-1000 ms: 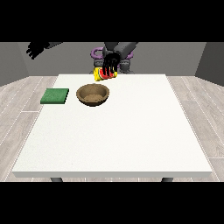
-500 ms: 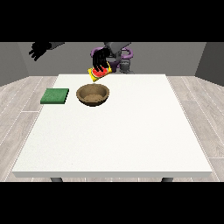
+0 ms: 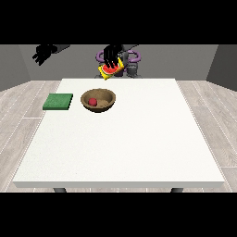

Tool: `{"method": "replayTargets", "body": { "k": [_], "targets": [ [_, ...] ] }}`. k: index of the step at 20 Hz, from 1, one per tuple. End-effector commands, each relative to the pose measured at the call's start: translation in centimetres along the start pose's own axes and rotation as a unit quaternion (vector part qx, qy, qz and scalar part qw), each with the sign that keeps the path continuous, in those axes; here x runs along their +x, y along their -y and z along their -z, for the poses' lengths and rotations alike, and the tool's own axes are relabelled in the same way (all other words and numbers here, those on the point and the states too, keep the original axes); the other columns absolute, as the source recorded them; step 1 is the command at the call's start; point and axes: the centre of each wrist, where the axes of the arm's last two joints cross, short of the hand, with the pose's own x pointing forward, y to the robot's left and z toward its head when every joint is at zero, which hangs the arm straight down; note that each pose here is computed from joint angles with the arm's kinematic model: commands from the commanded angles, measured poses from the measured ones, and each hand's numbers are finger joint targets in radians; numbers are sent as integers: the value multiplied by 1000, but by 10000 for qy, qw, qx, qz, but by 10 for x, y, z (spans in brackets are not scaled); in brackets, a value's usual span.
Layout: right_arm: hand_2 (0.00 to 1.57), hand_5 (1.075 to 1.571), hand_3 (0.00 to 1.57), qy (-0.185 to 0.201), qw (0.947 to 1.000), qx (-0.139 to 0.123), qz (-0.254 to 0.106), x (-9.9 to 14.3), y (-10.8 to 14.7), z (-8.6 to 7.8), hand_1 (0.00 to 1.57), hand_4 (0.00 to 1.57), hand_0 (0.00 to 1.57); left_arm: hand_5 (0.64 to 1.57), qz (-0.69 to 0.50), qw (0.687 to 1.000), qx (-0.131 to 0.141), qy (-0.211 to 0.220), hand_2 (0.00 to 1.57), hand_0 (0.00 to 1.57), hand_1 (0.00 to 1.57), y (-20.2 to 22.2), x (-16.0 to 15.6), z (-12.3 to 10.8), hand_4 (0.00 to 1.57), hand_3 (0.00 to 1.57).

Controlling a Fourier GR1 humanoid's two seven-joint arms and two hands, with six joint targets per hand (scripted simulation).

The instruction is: Pick the cup and pour the ball into the bowl, then pick the bowl and place it on the pad

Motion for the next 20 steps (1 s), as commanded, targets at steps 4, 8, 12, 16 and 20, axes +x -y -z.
{"method": "replayTargets", "body": {
  "k": [4, 8, 12, 16, 20],
  "targets": [
    [0, 1551, 107, -36, 9980, -636, -9, -3, 20, -12, 0, 740, 0, 1556, -3062, 9488, 421, -655, 1367, 949, 949, -9, -70, 5, 1300, 1079],
    [0, 1557, 0, 31, 9970, -775, -37, -8, 4, -5, 0, 784, 0, 1551, -5109, 8488, 900, -1022, 0, 0, 0, -44, -105, 15, 1180, 0],
    [0, 1555, 0, -94, 9950, -998, 35, -16, 3, -9, 0, 783, 0, 1571, -6617, 7373, 924, -999, 0, 0, 0, -57, -152, 15, 1092, 0],
    [0, 1563, 0, 34, 9923, -1206, 263, -32, -12, -8, 0, 747, 0, 1566, -7292, 6769, 958, -308, 0, 0, 0, -62, -211, 10, 1054, 0],
    [0, 1566, 0, 178, 9916, -1244, 300, -48, -27, -4, 0, 730, 0, 1561, -7591, 6453, 859, 56, 0, 0, 0, -74, -256, 7, 1058, 0]
  ]
}}
